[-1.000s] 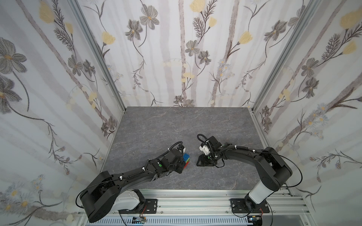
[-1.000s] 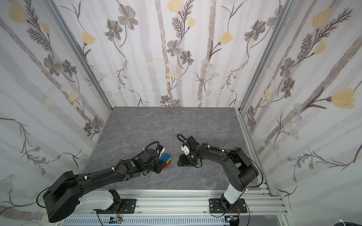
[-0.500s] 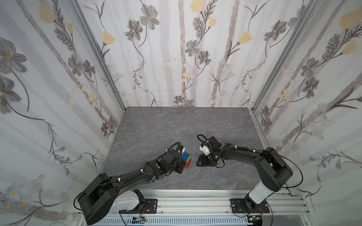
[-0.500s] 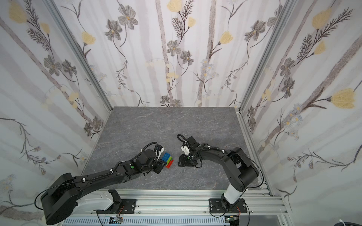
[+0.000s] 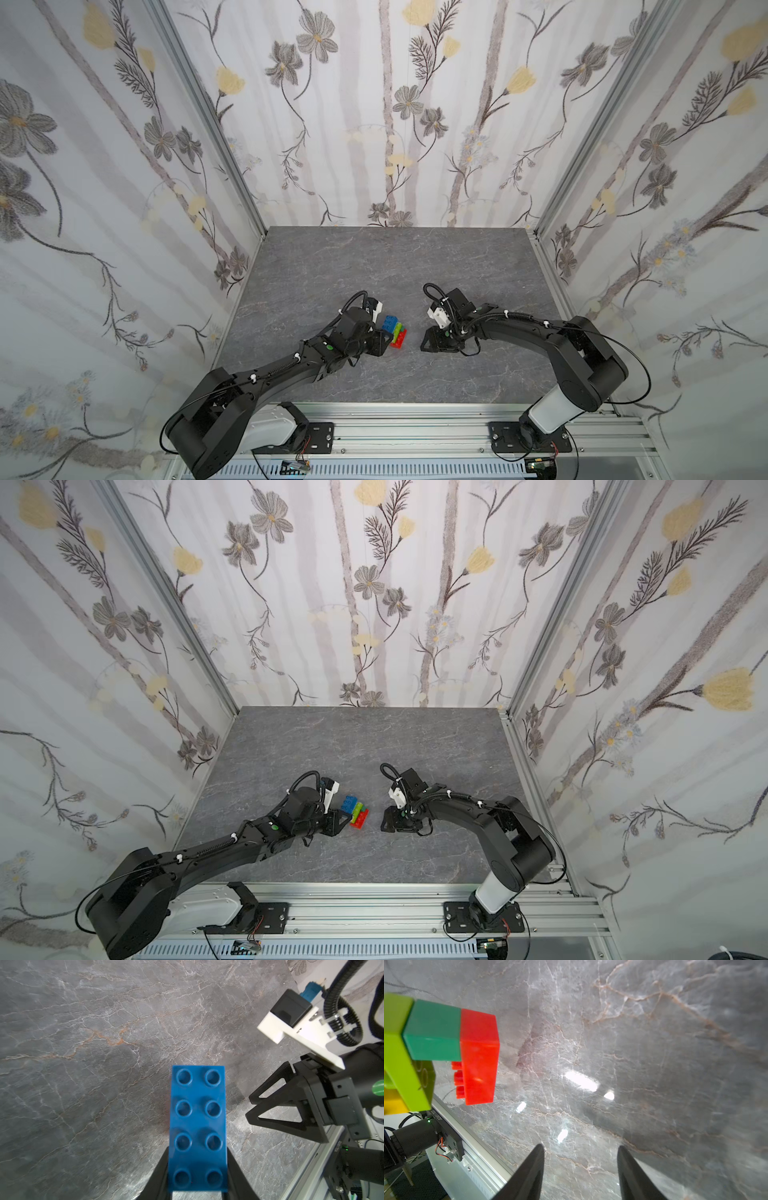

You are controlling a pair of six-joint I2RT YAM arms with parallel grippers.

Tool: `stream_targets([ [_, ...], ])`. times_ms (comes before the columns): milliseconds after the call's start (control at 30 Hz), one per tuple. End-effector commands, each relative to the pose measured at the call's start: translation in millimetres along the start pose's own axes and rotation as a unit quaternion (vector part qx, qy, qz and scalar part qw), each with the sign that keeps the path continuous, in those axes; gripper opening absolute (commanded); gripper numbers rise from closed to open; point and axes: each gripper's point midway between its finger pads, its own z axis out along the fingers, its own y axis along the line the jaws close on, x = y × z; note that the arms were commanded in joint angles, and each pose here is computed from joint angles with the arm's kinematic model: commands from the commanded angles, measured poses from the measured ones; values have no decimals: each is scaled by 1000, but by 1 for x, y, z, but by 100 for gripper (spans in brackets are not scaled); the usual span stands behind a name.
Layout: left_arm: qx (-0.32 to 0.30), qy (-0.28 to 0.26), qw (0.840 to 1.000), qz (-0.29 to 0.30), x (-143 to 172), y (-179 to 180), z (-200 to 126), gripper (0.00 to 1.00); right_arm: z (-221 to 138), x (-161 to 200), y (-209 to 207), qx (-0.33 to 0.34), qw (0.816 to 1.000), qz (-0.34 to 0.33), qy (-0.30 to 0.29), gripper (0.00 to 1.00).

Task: Assemble the number 5 with lego
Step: Adjust the lego brick at the center of the board.

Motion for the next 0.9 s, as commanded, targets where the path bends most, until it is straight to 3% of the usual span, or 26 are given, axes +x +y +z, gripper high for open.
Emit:
stream_targets([
  [0,57,-11,998,-26,-11,-17,2,26,-2,2,-2,4,1000,9,2,56],
  [367,76,1,994,-79,-11,-5,18,25,-3,-4,-1,2,1000,12,0,56],
  [600,68,0,993,-92,-13,4,21,38,-4,-6,1,1,1000,9,0,56],
  [733,58,2,994,-96,-12,9,22,53,-5,-8,1,2,1000,9,0,56],
  [867,46,-5,994,-97,-13,15,20,56,-5,-9,2,1,1000,6,1,56],
])
